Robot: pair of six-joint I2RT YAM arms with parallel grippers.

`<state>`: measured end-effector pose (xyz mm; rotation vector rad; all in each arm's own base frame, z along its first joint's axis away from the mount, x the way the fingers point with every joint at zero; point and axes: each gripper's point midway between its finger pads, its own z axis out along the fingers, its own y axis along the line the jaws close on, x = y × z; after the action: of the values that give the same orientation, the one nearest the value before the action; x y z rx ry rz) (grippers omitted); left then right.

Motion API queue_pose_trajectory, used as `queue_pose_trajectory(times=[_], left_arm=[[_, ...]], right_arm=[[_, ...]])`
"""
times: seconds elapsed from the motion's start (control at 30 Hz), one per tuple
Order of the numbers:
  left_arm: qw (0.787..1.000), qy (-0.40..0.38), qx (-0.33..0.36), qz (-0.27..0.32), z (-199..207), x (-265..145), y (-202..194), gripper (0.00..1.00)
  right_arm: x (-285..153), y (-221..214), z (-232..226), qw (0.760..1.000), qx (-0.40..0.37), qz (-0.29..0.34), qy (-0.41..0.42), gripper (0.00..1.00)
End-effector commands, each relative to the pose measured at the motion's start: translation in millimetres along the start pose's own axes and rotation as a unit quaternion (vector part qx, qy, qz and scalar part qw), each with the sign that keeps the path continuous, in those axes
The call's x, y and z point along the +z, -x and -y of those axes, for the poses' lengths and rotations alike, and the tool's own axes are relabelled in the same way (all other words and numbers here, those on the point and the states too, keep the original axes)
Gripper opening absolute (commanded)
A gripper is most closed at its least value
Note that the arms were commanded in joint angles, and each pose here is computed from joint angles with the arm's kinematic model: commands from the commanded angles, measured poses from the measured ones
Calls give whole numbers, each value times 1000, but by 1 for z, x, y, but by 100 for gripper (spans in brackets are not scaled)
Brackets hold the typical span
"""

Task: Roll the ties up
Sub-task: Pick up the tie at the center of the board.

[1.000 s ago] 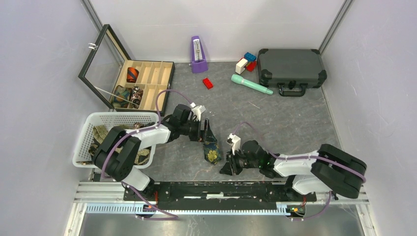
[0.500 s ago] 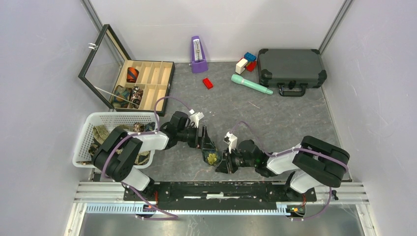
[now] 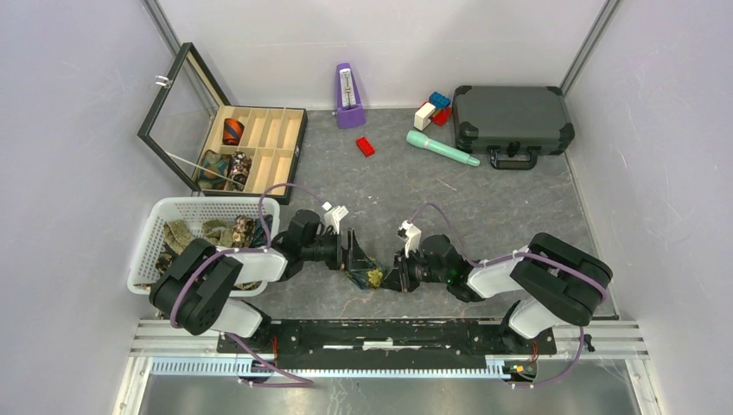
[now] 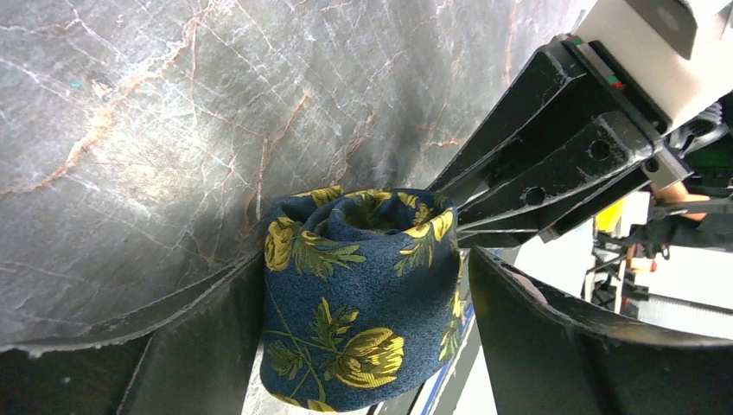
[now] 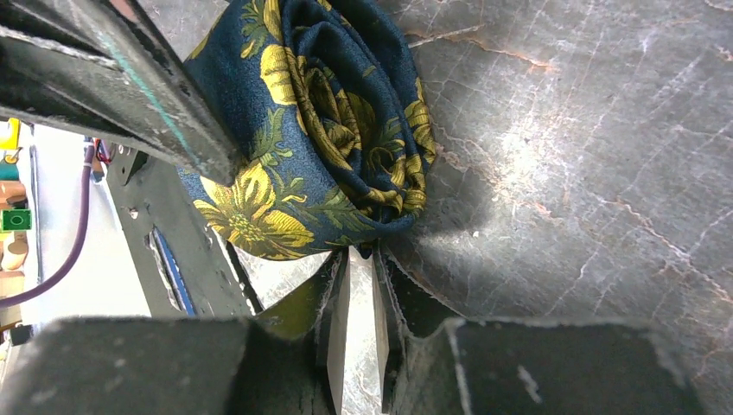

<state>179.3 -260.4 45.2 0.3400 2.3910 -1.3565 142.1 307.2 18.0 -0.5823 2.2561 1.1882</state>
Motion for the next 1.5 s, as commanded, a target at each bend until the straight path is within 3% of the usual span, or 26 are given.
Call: queue_pose_trajectory(times=[0.0, 0.07, 0.77, 1.2, 1.47], left_arm=[[999, -20, -26, 27, 8, -2, 5, 93], [999, -23, -30, 29, 10, -4, 3, 100], [995, 54, -83, 20, -11, -29, -36, 100], [995, 50, -83, 6, -8, -19, -41, 89], [995, 51, -85, 1, -7, -7, -44, 90]], right_arm=[[4, 2, 1, 1000, -14, -6, 1, 21], [5, 1, 0, 1000, -11, -8, 5, 21], [11, 6, 2, 1000, -24, -10, 0, 20], [16, 11, 0, 1000, -25, -8, 4, 19], [18, 14, -5, 999, -29, -7, 12, 18]])
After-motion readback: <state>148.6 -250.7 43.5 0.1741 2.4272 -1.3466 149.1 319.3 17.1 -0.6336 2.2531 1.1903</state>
